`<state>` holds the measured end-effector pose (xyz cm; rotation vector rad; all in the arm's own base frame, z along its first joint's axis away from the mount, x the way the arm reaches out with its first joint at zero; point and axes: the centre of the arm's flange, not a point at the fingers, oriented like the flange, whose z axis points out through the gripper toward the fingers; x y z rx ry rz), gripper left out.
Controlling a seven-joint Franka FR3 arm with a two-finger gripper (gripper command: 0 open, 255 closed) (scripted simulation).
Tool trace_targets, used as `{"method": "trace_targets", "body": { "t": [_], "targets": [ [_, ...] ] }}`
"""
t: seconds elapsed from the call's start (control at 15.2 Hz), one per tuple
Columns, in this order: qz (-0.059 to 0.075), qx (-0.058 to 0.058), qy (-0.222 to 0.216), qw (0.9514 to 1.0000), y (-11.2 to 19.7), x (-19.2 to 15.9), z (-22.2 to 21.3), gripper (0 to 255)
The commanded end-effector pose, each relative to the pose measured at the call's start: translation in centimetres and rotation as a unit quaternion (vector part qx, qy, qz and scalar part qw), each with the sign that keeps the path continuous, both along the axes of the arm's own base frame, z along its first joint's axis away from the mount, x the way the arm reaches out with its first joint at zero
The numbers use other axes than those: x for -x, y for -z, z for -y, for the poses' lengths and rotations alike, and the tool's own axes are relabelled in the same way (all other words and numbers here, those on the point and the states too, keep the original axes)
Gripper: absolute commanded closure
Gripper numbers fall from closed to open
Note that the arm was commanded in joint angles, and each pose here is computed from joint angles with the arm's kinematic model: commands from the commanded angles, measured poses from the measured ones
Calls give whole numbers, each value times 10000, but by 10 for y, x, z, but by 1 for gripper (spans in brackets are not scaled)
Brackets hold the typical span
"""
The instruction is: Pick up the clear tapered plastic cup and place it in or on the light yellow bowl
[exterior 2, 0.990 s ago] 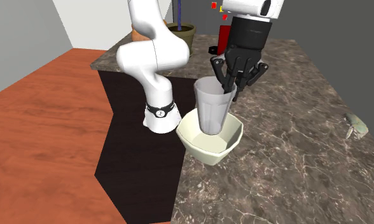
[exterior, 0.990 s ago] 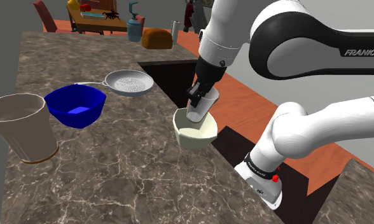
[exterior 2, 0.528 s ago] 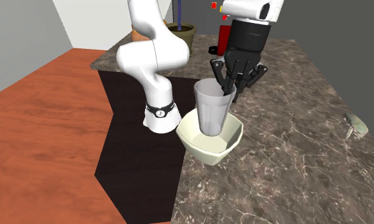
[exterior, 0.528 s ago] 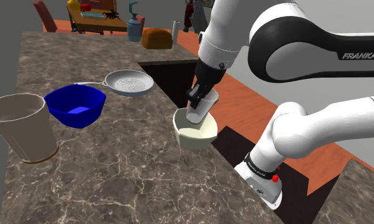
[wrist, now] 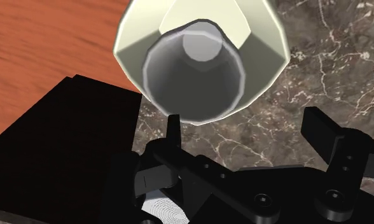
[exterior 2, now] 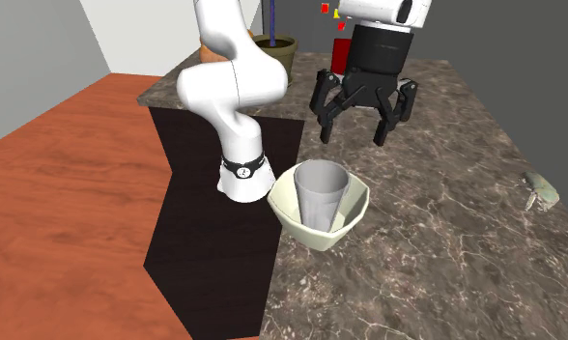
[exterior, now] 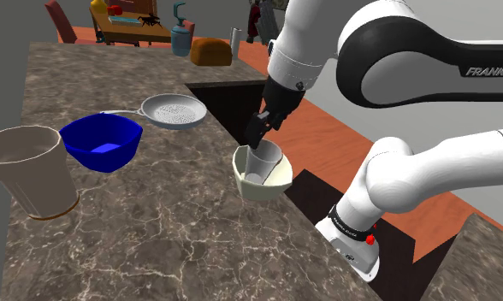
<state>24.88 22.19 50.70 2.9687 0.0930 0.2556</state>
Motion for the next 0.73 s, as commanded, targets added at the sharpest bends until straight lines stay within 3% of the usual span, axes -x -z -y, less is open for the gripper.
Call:
{"method": "trace_targets", "body": {
  "t": [0.0,0.13,0.66],
  "targets": [
    [-2,2,1,10000,-20,3,-2,0],
    [-2,2,1,10000,-43,7,-6,0],
    [-2,2,1,10000,-43,7,-6,0]
  ]
}}
